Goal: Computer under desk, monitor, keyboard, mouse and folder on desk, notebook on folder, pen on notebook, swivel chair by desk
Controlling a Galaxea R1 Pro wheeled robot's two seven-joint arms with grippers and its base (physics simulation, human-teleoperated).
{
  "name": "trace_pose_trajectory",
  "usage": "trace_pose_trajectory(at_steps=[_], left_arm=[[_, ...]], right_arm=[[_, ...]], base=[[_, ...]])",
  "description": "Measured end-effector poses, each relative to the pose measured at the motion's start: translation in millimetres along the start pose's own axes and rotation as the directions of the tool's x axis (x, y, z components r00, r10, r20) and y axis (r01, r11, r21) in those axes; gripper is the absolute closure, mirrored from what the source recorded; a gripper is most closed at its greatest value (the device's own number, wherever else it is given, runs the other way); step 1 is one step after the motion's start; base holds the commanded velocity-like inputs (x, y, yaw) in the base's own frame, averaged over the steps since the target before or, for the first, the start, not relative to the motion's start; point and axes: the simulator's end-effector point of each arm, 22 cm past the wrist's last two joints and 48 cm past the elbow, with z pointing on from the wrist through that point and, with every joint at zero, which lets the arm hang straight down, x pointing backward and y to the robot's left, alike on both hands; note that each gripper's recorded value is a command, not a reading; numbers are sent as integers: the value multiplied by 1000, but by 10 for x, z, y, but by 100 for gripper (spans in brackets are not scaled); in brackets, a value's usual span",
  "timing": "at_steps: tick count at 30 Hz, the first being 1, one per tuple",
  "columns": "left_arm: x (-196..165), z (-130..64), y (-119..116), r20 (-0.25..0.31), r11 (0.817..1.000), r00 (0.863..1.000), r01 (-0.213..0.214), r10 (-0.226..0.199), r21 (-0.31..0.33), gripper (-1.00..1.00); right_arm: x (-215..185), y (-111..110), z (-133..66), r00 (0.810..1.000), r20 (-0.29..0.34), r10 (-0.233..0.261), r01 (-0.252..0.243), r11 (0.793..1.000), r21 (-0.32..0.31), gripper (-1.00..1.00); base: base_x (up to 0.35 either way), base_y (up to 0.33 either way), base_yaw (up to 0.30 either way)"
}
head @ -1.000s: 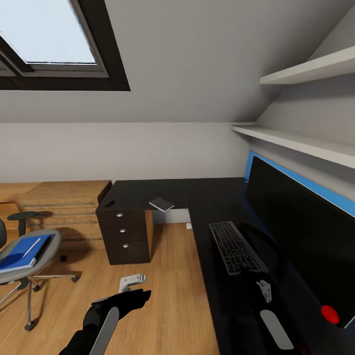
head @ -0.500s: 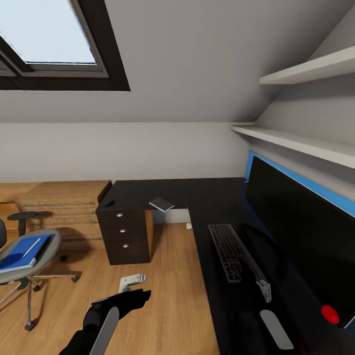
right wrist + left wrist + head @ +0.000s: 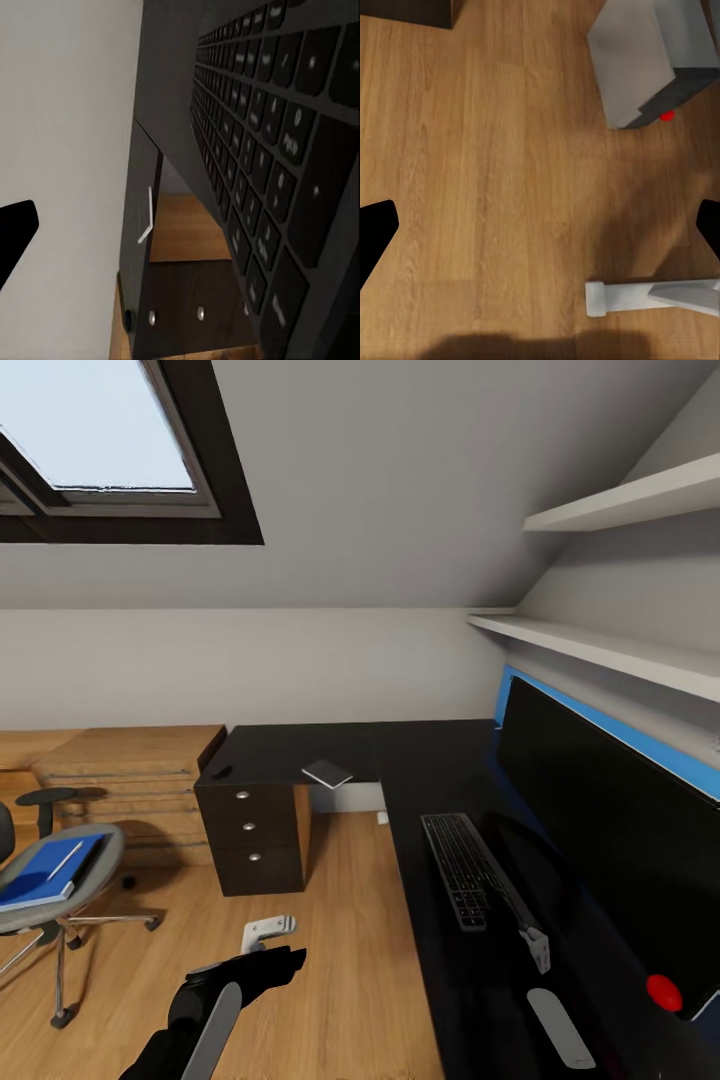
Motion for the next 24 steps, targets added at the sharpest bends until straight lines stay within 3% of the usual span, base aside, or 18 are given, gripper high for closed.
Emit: trace_pose_trajectory(at_steps=[14, 24], left_arm=[[-1, 2, 0, 0, 1000, 1000, 0, 0, 0, -100], [-6, 0, -2, 1, 1000, 1000, 0, 0, 0, -100]], right_arm=[[-1, -8, 3, 1000, -2, -4, 4, 1000, 3, -100], [17, -108, 2, 1000, -9, -7, 8, 999, 50, -100]], base=[[-310, -82, 0], [-329, -31, 0]])
